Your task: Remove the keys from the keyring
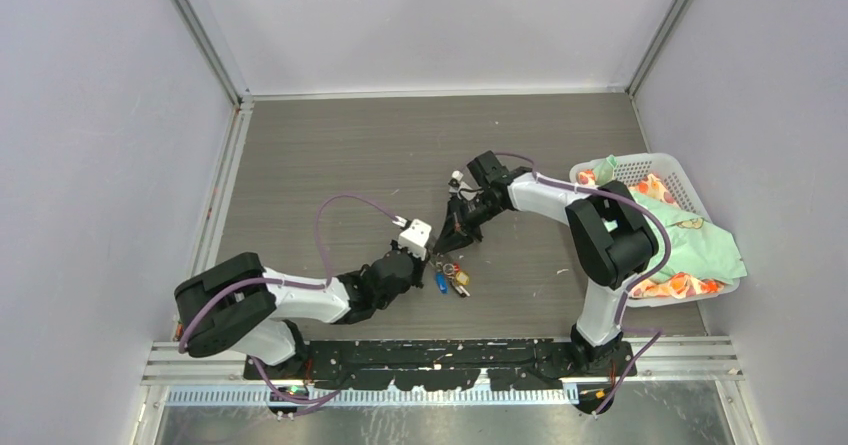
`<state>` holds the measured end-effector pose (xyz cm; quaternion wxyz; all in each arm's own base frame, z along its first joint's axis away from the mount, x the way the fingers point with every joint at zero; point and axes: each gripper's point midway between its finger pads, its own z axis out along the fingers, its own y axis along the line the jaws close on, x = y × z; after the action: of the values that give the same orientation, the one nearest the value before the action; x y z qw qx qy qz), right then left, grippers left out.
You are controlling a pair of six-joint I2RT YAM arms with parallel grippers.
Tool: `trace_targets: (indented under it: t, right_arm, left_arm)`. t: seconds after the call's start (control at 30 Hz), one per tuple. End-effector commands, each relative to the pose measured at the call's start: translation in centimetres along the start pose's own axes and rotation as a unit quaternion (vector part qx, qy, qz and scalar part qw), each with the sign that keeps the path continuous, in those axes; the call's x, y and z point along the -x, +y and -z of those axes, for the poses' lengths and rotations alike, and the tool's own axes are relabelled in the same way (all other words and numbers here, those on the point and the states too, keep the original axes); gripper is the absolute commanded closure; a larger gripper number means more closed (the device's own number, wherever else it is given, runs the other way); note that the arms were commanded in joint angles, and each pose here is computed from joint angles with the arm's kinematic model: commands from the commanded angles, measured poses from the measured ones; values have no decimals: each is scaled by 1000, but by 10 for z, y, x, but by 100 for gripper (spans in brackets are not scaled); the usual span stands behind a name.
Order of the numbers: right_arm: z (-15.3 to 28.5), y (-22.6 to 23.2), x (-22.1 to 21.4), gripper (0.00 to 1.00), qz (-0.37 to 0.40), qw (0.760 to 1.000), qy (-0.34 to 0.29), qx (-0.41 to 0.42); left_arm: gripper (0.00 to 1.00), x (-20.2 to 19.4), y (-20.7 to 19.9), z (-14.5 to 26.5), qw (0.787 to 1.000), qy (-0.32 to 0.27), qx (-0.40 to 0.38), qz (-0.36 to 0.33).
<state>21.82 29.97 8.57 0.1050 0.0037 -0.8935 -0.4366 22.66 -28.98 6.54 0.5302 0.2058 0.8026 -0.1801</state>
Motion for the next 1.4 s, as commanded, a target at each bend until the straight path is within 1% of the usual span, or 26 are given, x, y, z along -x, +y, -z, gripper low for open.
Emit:
trace_targets:
  t: [0.0,0.1,0.13,0.23,0.37,0.53,0.63,0.8,0.87,0.93,1.0,1.03,1.23,1.37]
  right_arm:
    - [-2,31,-11,99,46,998,36,39]
    - [-2,32,-13,99,50,997,39,40]
    - [-2,32,-13,99,51,997,40,39]
    - [-3,28,-12,99,53,997,43,30]
    - [-8,26,-10,99,55,997,45,32]
    - [-14,26,-14,99,61,996,57,36]
    - [-17,28,-25,99,72,994,74,36]
    - [-22,26,-42,99,87,991,99,33]
    - [-22,23,-48,99,89,990,105,28]
    - [-20,22,-51,99,93,990,106,26]
    - [-20,22,-54,99,97,989,109,26]
    - [-20,21,-55,99,98,989,111,23]
    - [-28,13,-59,99,113,985,129,-11]
    - [-27,12,-56,99,116,986,121,-18]
  left_arm:
    - [100,30,2,2,997,-65,-32,2]
    - [100,46,-17,12,988,-111,-104,-21]
    - [100,48,-23,16,985,-119,-123,-28]
    - [100,51,-39,29,975,-126,-180,-43]
    - [100,48,-53,42,964,-122,-231,-52]
    - [100,42,-52,45,964,-115,-233,-52]
    - [100,38,-42,40,972,-99,-204,-57]
    - [100,45,-35,38,976,-105,-181,-58]
    - [100,45,-25,35,983,-93,-150,-53]
    - [100,42,-7,32,991,-76,-100,-51]
    - [100,37,10,31,995,-64,-56,-51]
    - [100,35,13,32,996,-60,-49,-52]
    - [100,30,-10,37,991,-55,-116,-45]
    - [100,23,-18,40,988,-33,-141,-49]
